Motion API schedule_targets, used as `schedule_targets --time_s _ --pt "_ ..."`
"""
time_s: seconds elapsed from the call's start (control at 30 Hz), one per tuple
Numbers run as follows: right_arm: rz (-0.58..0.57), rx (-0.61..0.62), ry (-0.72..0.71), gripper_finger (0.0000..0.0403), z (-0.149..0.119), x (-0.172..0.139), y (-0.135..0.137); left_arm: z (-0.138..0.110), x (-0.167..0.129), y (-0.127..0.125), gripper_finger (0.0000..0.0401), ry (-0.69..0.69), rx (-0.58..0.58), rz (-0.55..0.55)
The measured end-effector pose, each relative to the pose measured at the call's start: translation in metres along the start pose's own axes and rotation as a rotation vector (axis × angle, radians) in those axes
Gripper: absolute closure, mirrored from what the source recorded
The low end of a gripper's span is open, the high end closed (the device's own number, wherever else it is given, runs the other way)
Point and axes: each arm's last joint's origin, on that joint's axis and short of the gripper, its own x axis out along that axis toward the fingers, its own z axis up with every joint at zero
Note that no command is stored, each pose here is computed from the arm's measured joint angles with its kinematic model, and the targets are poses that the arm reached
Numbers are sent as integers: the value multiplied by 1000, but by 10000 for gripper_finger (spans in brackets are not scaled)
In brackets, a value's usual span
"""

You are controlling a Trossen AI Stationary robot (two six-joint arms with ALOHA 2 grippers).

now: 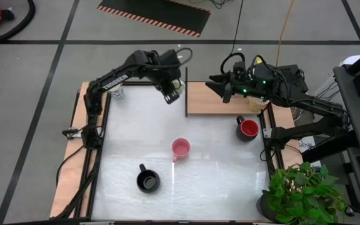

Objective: Place coffee mugs
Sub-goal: Put the green mug on the shelf

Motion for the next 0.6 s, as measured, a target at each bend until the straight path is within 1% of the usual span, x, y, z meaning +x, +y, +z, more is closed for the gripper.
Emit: schedule_targets --time_s 0.07,0.13,0.27,0.4,0.5,0.6 --pt "12 -27 20 145 -2 0 1 4 10 -6 377 2 13 -3" --pt "19 -26 26 145 -3 0 3 10 21 -13 377 -16 31 -7" --pt "42 40 33 145 -5 -2 8 12 30 -19 377 -2 82 -20" --pt "69 33 47 145 -9 -4 16 12 31 -19 377 4 126 -20" --pt "47 22 38 145 -9 -4 16 13 25 -15 377 0 146 -15" --pt "1 10 19 145 -9 -4 14 16 21 -10 377 -43 220 -6"
